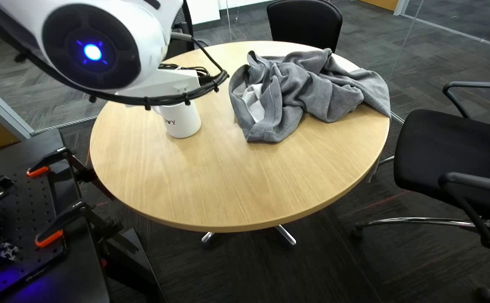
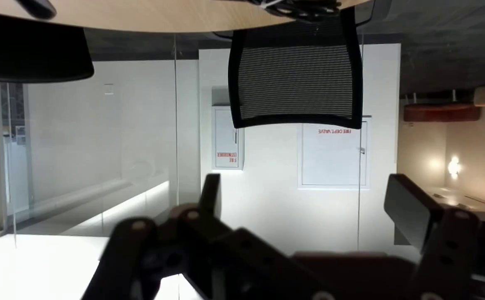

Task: Put the pen in the cup

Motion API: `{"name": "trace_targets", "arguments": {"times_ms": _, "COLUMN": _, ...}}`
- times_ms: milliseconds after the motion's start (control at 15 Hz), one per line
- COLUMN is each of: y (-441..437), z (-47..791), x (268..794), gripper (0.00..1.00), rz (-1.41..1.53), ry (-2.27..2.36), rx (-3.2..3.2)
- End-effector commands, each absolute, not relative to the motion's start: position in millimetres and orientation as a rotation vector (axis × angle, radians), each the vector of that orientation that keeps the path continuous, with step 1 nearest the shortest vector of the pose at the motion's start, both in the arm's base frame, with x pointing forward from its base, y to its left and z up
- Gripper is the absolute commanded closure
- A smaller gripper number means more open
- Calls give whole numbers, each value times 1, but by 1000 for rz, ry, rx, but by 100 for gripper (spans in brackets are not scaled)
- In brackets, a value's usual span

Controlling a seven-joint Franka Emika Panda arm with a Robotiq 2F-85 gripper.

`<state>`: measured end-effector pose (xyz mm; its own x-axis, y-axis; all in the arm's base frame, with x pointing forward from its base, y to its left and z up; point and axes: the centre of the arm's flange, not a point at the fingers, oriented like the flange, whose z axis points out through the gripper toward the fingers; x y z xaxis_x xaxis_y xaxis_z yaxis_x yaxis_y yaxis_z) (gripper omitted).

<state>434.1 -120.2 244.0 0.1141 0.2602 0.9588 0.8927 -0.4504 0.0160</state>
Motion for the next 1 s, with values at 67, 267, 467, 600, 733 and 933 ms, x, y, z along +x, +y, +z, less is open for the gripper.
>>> {"name": "trace_targets", "arguments": {"times_ms": 67, "y": -90, "z": 296, "x": 409, "gripper": 0, "rz": -1443, "ry": -1212, "rx": -1719}}
{"name": "trace_targets", "arguments": {"times_ms": 267, "y": -74, "z": 316, "x": 401, "gripper": 0, "rz": -1473, "ry": -1254, "rx": -1675}}
{"name": "trace_targets", "arguments": {"times_ms": 467, "y": -62, "z": 326, "x": 389, "gripper": 0, "rz": -1501, "ry": -1274, "rx": -1630}}
{"name": "trace_targets", "arguments": {"times_ms": 600, "y": -70, "z": 325, "x": 405, "gripper": 0, "rz": -1479, "ry": -1260, "rx": -1648}}
{"name": "trace_targets", "arguments": {"times_ms": 733, "y": -65, "z": 331, "x": 398, "gripper": 0, "rz": -1490, "ry": -1269, "rx": -1636}}
{"name": "trace_targets", "arguments": {"times_ms": 933, "y": -64, "z": 333, "x": 395, "gripper": 0, "rz": -1494, "ry": -1271, "rx": -1632}}
